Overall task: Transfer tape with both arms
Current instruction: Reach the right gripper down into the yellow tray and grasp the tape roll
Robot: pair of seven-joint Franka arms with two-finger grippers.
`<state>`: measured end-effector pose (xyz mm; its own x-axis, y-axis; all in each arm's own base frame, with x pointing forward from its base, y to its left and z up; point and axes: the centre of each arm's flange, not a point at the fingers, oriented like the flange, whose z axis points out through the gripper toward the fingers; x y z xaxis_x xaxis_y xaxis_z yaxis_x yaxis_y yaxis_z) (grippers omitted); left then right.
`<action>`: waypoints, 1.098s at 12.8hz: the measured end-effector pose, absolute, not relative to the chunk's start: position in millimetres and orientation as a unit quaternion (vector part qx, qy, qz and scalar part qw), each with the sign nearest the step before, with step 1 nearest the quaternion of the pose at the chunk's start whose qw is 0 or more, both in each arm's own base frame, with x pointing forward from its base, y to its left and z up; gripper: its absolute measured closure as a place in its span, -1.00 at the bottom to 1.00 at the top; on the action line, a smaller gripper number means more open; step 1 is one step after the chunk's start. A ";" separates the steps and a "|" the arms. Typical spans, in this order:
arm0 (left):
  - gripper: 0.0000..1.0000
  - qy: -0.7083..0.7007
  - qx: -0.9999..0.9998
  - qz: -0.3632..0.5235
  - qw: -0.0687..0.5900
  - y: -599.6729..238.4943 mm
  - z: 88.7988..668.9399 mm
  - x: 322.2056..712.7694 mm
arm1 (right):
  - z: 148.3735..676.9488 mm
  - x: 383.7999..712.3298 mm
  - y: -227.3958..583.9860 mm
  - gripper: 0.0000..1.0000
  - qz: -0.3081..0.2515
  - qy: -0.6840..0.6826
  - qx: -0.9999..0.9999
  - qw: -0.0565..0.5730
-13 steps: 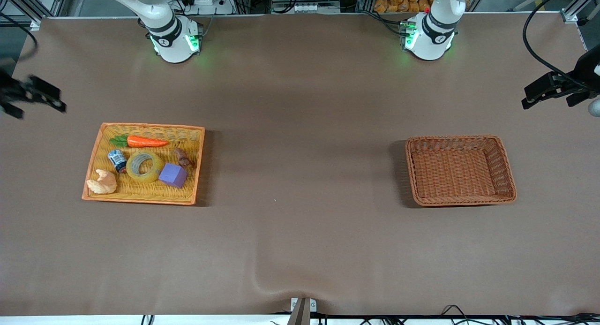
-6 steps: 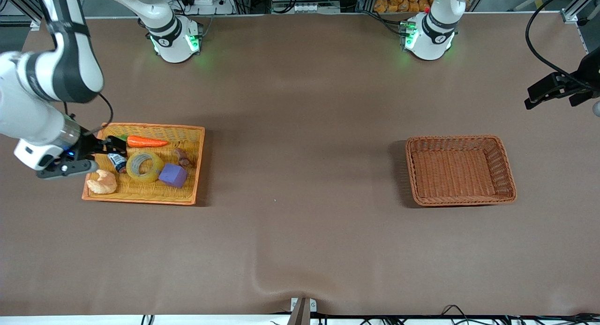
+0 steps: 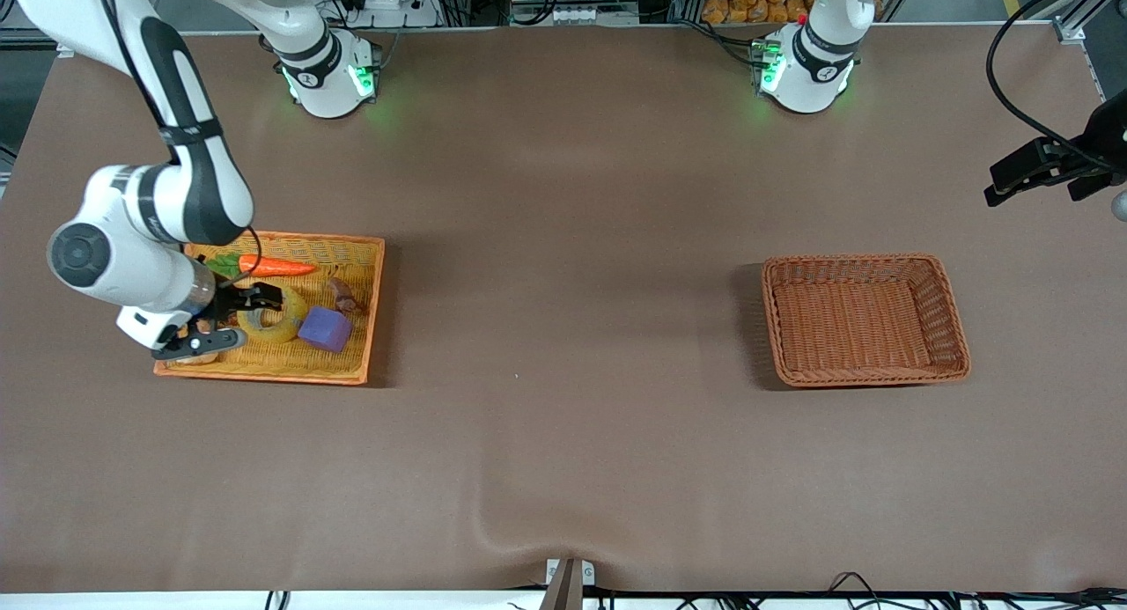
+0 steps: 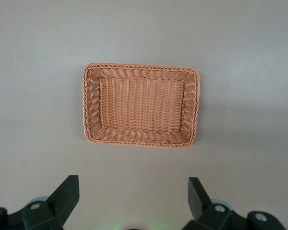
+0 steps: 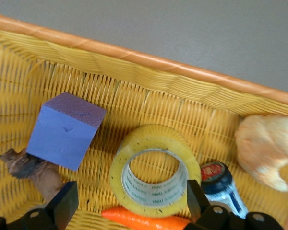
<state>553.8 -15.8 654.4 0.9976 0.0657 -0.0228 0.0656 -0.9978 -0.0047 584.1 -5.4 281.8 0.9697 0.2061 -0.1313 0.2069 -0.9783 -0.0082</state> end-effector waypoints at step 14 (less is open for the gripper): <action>-1.00 -0.032 -0.999 0.008 0.001 -16.0 648.3 560.7 | 203.3 552.1 4.7 -0.04 -0.111 0.114 0.987 0.004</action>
<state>560.7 -16.0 648.3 0.9978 0.0648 -0.0153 0.0647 -0.9979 -0.0025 552.1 4.7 203.3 0.9493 0.2246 -0.2199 0.2262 -0.9739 -0.0181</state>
